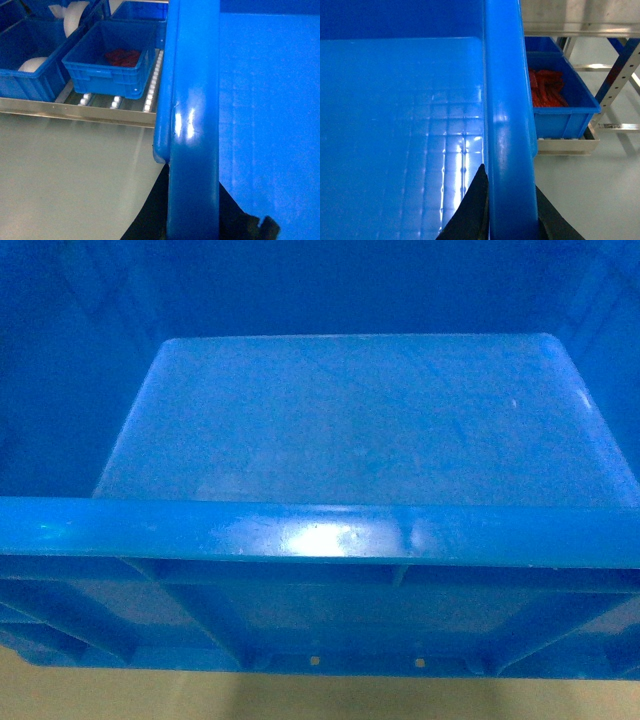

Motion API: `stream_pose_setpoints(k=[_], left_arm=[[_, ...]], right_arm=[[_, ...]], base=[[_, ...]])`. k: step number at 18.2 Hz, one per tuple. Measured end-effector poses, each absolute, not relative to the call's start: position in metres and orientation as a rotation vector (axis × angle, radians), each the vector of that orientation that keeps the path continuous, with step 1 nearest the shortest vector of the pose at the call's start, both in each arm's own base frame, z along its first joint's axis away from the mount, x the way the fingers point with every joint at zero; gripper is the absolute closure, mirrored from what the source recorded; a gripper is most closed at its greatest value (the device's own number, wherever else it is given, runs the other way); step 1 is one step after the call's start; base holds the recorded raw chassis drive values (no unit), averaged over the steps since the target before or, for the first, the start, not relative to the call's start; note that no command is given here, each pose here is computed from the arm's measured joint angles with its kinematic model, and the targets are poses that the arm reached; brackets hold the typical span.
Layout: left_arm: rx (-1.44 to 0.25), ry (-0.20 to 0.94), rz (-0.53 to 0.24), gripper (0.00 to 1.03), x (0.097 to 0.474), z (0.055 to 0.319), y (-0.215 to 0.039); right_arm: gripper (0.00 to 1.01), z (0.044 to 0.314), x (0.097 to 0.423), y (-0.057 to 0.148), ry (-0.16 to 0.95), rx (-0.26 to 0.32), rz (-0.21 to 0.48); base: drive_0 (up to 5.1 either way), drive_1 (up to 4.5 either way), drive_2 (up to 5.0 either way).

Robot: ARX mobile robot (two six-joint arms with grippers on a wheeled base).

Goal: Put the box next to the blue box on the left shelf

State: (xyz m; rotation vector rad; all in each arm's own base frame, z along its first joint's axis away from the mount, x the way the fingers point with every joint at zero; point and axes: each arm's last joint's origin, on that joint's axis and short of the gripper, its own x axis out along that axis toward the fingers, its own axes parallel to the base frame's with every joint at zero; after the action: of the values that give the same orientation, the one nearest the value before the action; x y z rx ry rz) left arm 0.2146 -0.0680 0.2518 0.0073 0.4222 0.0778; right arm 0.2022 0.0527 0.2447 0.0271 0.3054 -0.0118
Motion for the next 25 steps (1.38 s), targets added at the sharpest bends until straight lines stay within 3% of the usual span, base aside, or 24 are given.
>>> stream_pose_setpoints(k=[25], left_arm=[[0.008,0.432,0.078,0.94,0.2144,0.2507,-0.0679]], right_arm=[[0.92,0.2438,0.202,0.0527,0.314,0.024,-0.012]], base=[[0.0,0.0,0.0]])
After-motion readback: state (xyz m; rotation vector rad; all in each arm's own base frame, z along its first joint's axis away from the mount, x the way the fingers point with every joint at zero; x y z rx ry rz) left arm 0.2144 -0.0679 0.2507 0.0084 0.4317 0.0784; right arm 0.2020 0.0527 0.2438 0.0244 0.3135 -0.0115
